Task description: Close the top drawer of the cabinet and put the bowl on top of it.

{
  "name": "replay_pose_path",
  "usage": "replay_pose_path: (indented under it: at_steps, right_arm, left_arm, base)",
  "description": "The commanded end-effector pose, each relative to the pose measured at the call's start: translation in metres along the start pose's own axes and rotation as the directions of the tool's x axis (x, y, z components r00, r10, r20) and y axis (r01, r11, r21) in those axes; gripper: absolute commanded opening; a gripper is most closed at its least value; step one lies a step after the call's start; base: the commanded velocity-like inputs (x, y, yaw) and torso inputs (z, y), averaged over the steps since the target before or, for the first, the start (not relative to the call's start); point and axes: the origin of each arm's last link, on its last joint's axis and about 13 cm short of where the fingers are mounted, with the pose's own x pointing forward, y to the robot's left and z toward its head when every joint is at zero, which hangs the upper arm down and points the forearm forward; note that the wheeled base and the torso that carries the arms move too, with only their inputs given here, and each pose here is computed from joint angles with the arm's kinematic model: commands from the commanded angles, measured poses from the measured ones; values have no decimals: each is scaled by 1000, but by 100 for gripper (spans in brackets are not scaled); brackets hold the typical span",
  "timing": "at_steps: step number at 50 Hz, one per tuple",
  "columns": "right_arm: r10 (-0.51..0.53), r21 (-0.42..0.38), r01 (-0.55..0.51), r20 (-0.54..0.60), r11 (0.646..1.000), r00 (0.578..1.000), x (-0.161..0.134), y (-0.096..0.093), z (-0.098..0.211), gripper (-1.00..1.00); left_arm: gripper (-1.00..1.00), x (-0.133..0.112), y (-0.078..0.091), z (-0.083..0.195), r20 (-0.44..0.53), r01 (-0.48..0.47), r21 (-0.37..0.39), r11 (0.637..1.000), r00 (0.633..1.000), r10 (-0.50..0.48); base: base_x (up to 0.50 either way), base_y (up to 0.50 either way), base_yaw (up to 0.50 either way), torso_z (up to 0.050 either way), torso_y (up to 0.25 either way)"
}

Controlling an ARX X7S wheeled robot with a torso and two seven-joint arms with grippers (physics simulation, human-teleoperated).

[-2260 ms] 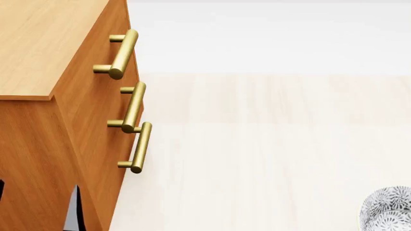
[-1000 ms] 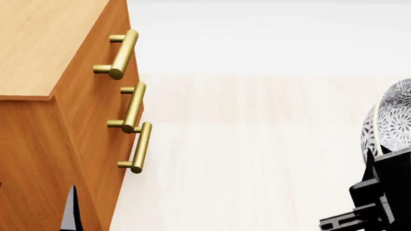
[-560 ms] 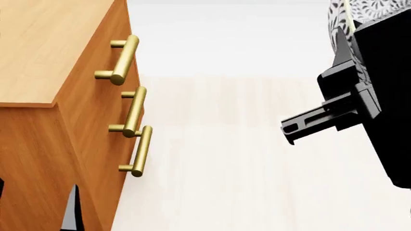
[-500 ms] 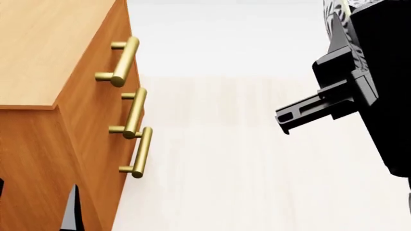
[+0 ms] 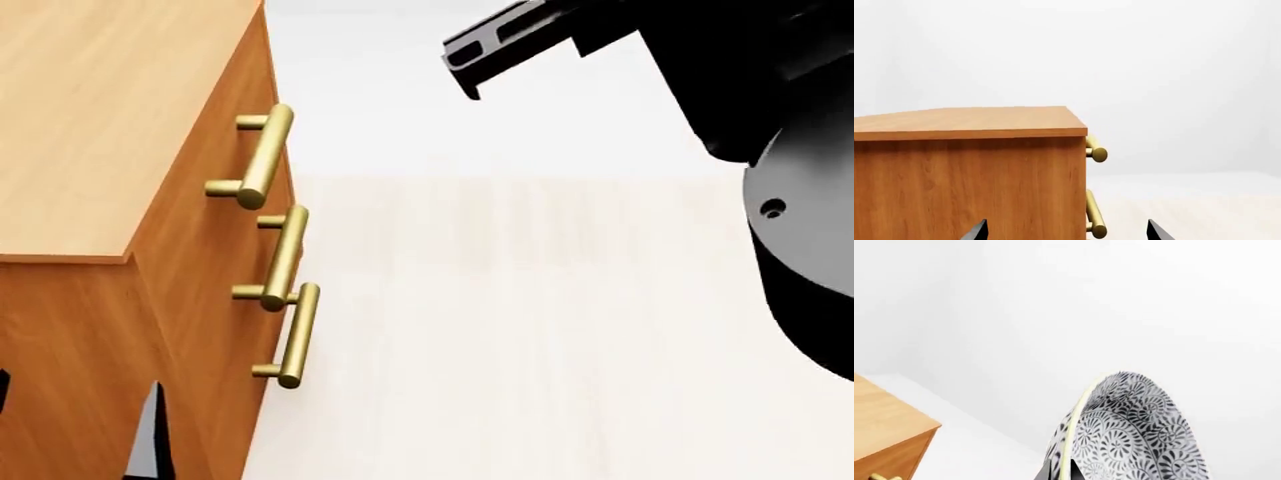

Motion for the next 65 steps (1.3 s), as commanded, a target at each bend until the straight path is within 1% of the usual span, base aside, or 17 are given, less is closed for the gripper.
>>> replay_pose_path:
  at_steps: [1, 13, 19, 24, 27, 29, 37, 43, 46, 53, 54, 55, 59, 65]
  right_arm:
    - [-7, -19, 8, 60, 1000, 998, 19, 1, 29, -100]
    - [11, -48, -6, 94, 999, 995, 38, 8, 60, -100]
    - [38, -68, -31, 107, 997, 994, 48, 17, 70, -100]
    - [69, -86, -59, 116, 995, 991, 58, 28, 76, -100]
    - [80, -93, -69, 123, 993, 989, 60, 33, 79, -100]
    - [90, -92, -78, 133, 993, 987, 57, 39, 80, -100]
    - [109, -95, -95, 161, 991, 981, 62, 46, 94, -100]
    - [124, -98, -108, 177, 989, 976, 69, 51, 103, -100]
    - [138, -107, -120, 178, 987, 974, 75, 58, 104, -100]
    - [154, -108, -136, 186, 985, 970, 80, 67, 109, -100]
    - [158, -108, -140, 186, 984, 970, 81, 68, 110, -100]
    - [163, -111, -144, 187, 983, 969, 83, 71, 112, -100]
    - [174, -114, -155, 183, 981, 968, 89, 80, 112, -100]
    - [180, -96, -164, 184, 982, 966, 97, 85, 118, -100]
  left_arm:
    - [100, 0, 0, -1, -7, 1, -4, 1000, 1000, -1]
    - [100, 1, -2, 2, 8, 4, 6, 1000, 1000, -4]
    - [100, 1, -1, 3, 5, 1, 3, 1000, 1000, -1]
    - [100, 2, 1, 4, 1, -1, -6, 1000, 1000, 1]
    - [100, 2, 1, 4, 1, -2, -6, 1000, 1000, 2]
    - [100, 3, 2, 4, -4, -1, -10, 1000, 1000, 1]
    - [100, 2, 3, 6, -1, -5, -12, 1000, 1000, 5]
    - [100, 1, 3, 4, 0, -20, 1, 1000, 1000, 20]
    - [100, 2, 3, 3, -3, -25, 2, 1000, 1000, 25]
    - [100, 3, 4, 3, 29, -30, 41, 999, 999, 29]
    - [100, 3, 4, 4, 21, -24, 14, 1000, 999, 24]
    - [100, 4, 4, 4, 21, -29, 24, 999, 999, 29]
    - [100, 4, 5, 5, 14, -32, 14, 999, 999, 32]
    - [100, 4, 7, 5, 8, -40, 6, 999, 999, 40]
  base:
    - [0, 0, 0, 34, 191]
    - [0, 0, 0, 32, 200]
    - [0, 0, 0, 27, 216]
    - [0, 0, 0, 16, 246]
    - [0, 0, 0, 11, 250]
    - [0, 0, 0, 10, 250]
    - [0, 0, 0, 4, 250]
    - [0, 0, 0, 2, 250]
    - [0, 0, 0, 1, 73]
    - [0, 0, 0, 0, 0]
    - [0, 0, 0, 0, 0]
    - [0, 0, 0, 0, 0]
    - [0, 0, 0, 0, 93]
    - [0, 0, 0, 0, 250]
